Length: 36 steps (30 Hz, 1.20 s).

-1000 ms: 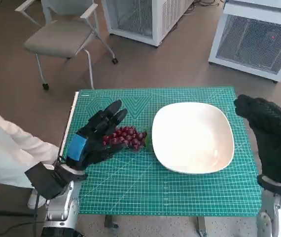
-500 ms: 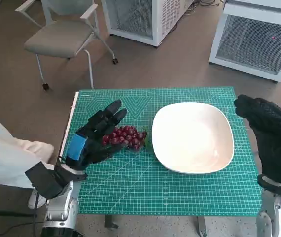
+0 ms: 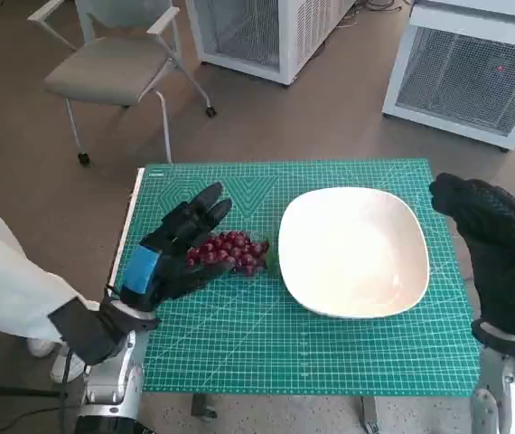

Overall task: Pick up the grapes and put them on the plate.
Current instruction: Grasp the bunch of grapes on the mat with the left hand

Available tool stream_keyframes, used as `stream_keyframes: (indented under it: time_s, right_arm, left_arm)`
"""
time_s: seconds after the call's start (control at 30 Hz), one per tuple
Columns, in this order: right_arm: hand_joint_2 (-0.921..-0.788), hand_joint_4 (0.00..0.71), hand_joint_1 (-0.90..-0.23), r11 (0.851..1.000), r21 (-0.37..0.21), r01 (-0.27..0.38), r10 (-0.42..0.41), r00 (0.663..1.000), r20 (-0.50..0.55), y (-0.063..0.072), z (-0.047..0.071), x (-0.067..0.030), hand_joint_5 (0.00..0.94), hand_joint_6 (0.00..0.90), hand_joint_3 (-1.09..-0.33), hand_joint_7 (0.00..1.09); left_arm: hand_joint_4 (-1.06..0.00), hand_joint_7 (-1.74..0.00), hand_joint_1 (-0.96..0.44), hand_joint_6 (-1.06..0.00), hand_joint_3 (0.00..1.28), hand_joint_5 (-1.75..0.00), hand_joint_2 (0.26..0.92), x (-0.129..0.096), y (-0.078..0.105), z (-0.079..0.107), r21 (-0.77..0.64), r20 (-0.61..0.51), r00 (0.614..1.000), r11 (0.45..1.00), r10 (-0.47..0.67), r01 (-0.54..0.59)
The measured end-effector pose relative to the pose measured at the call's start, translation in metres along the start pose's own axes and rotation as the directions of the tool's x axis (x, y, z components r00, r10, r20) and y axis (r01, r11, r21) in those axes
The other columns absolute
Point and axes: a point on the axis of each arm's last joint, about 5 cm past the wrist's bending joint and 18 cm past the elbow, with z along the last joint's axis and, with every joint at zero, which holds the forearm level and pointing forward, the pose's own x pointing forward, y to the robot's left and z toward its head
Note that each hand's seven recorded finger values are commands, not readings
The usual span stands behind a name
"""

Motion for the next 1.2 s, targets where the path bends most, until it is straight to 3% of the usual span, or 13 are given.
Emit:
stream_keyframes:
  time_s: [0.17,0.43,0.8,1.2]
  right_arm:
    - [-0.921,0.367,-0.641,1.0,-0.001,0.0,0.0,1.0,0.003,0.0,0.001,0.0002,0.0,-0.001,-0.693,0.68]
    - [-0.921,0.367,-0.641,1.0,-0.003,-0.001,0.001,1.0,0.003,0.0,0.001,0.0,0.0,-0.001,-0.693,0.68]
    - [-0.921,0.368,-0.646,1.0,-0.002,-0.004,0.004,1.0,-0.001,0.0,0.001,-0.0003,0.001,-0.001,-0.689,0.68]
    - [-0.921,0.365,-0.646,1.0,-0.002,-0.008,0.008,1.0,-0.002,-0.001,0.001,-0.0005,0.0,-0.001,-0.69,0.67]
  left_arm:
    - [-0.07,0.0,-0.43,-0.13,0.0,0.0,0.863,0.002,0.003,0.005,0.246,-0.116,0.992,0.967,-0.045,0.073]
    - [-0.05,-0.01,-0.26,-0.13,0.0,0.0,0.773,0.011,-0.002,0.017,0.531,-0.346,0.938,0.821,-0.018,0.212]
    - [-0.05,-0.01,-0.15,-0.15,0.0,0.0,0.757,0.027,-0.02,0.021,0.63,-0.461,0.886,0.719,0.043,0.293]
    - [-0.06,-0.01,-0.09,-0.17,0.0,0.0,0.759,0.051,-0.033,0.03,0.712,-0.507,0.854,0.617,0.121,0.335]
